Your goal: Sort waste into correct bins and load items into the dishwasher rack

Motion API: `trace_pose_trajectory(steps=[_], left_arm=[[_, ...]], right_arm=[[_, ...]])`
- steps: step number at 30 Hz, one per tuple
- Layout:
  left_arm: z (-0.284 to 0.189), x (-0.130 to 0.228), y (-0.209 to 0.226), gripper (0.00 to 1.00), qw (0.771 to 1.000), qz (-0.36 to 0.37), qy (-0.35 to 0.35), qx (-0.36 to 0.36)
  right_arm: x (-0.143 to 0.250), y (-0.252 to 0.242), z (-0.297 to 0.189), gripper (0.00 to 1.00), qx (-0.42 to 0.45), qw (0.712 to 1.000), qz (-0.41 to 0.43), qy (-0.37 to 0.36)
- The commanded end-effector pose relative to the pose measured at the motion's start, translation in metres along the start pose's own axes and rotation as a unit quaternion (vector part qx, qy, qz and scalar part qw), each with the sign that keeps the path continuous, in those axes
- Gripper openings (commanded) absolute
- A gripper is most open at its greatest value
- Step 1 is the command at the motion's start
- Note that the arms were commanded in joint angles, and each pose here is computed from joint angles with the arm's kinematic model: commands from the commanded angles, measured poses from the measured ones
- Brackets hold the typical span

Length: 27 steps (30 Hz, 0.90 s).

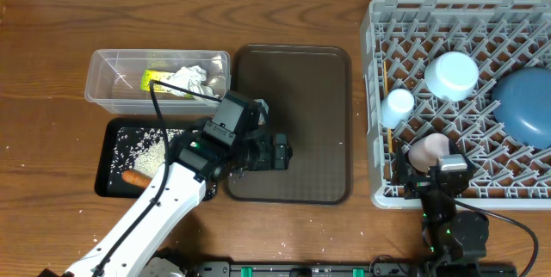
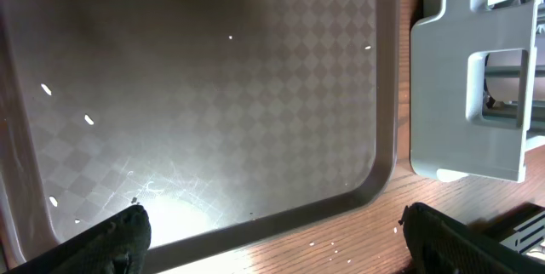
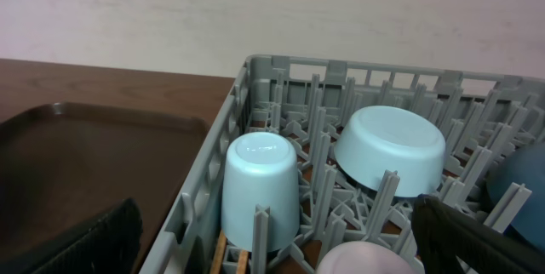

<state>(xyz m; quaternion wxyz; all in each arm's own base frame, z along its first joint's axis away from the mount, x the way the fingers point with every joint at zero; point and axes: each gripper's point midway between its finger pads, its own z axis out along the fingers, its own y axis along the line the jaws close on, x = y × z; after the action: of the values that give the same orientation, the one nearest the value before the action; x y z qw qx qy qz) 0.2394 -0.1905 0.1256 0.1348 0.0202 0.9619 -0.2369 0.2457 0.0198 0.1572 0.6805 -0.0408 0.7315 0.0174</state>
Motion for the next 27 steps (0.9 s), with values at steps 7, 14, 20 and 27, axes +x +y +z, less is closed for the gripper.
trace_pose_trajectory(steps=[7, 14, 20, 27], left_arm=[[-0.033, 0.000, -0.007, 0.96, 0.998, 0.014, -0.056, 0.023], [-0.086, 0.007, 0.010, 0.96, 0.986, 0.035, -0.166, 0.002], [-0.109, 0.034, 0.024, 0.96, 0.968, 0.049, -0.244, 0.035], [-0.097, 0.058, 0.051, 0.96, 0.954, 0.033, -0.292, 0.055]], right_arm=[[0.000, -0.008, 0.000, 0.99, 0.019, 1.000, 0.000, 0.000], [0.000, -0.008, 0.000, 0.99, 0.019, 1.000, 0.000, 0.000], [0.000, -0.008, 0.000, 0.99, 0.019, 1.000, 0.000, 0.000], [0.000, -0.008, 0.000, 0.99, 0.019, 1.000, 0.000, 0.000]])
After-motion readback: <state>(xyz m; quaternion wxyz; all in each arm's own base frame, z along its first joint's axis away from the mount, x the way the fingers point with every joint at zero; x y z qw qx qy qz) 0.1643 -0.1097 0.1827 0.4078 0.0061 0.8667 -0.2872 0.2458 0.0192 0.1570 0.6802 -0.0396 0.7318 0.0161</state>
